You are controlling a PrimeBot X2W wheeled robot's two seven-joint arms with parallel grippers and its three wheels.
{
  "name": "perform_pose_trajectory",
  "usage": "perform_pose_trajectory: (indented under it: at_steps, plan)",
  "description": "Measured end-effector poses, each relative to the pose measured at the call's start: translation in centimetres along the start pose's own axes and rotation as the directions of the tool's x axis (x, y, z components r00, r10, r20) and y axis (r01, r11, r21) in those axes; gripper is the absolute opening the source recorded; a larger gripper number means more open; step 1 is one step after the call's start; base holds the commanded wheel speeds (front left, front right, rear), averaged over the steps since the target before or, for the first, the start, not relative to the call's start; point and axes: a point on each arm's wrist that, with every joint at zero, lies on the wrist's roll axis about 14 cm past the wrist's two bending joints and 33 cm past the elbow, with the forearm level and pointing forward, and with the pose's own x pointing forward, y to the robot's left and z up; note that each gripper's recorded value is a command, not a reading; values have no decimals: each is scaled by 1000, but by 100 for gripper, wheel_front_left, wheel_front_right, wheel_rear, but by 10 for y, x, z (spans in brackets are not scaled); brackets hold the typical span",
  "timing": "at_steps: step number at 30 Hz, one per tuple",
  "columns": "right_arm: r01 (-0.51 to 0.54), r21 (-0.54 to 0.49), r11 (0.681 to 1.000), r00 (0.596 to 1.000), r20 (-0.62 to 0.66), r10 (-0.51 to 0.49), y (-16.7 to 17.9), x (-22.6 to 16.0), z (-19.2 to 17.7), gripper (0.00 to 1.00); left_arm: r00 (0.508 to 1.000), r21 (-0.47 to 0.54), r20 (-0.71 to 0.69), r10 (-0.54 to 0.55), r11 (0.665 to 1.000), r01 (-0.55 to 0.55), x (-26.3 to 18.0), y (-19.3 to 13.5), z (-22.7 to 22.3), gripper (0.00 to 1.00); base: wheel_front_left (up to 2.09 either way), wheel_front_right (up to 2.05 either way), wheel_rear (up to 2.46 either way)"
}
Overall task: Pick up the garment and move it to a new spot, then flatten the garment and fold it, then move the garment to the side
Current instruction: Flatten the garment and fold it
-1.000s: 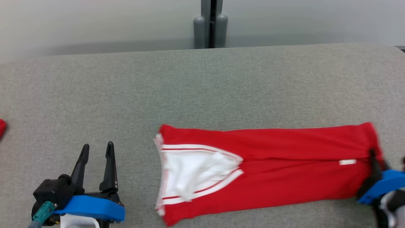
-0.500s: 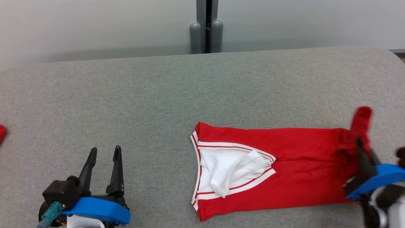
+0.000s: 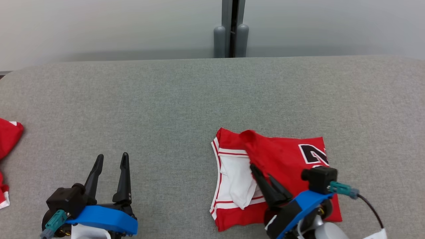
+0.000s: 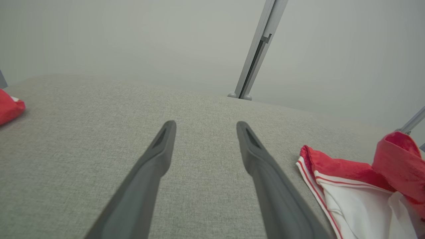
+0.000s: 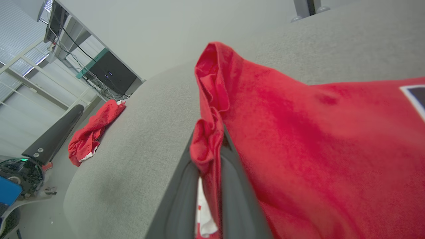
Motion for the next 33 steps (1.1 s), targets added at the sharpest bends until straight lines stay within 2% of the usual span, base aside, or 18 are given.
perform_pose_trajectory:
  at_steps: [4, 8, 9, 11, 12, 13, 14, 20, 24, 28, 33]
  plan:
    - [-66, 11, 998, 997, -35, 67, 20, 13, -12, 0, 1000, -2, -6, 12, 1000, -12, -1, 4, -2, 100, 0, 0, 0]
    - [-82, 6, 997, 995, -59, 82, 22, 23, -21, 0, 1000, -5, -7, 19, 1000, -19, -1, 5, -3, 100, 0, 0, 0]
    - [-79, 8, 997, 995, -61, 80, 21, 26, -22, 3, 1000, -7, -8, 20, 1000, -20, -1, 5, -3, 100, 0, 0, 0]
    - [-80, 4, 997, 995, -65, 80, 20, 31, -24, 17, 1000, -7, -7, 21, 1000, -21, 0, 6, -3, 100, 0, 0, 0]
    - [-79, 7, 997, 995, -66, 79, 19, 33, -24, 30, 1000, -8, -7, 23, 1000, -23, 0, 6, -3, 100, 0, 0, 0]
    - [-80, 5, 997, 995, -66, 80, 19, 35, -25, 62, 1000, -7, -8, 24, 1000, -25, 0, 7, -3, 100, 0, 0, 0]
    - [-81, 4, 997, 995, -57, 81, 19, 37, -23, 100, 1000, -8, -8, 26, 1000, -26, 1, 7, -4, 100, 0, 0, 0]
    - [-135, 29, 990, 990, -29, 136, 37, 47, -19, 100, 999, -11, -17, 28, 1000, -28, 1, 8, -7, 100, 0, 0, 0]
    - [-119, 9, 993, 992, 28, 119, 30, 50, -5, 100, 1000, -10, -16, 13, 1000, -13, 4, 3, -8, 100, 0, 0, 0]
    - [-56, -100, 993, 992, 108, 67, 8, 52, 21, 100, 1000, -6, -1, -15, 1000, 15, 9, -7, -4, 100, 0, 0, 0]
    - [79, -230, 970, 972, 234, -24, -27, 39, 63, 100, 998, -6, 16, -53, 999, 53, 13, -21, -1, 100, 0, 0, 0]
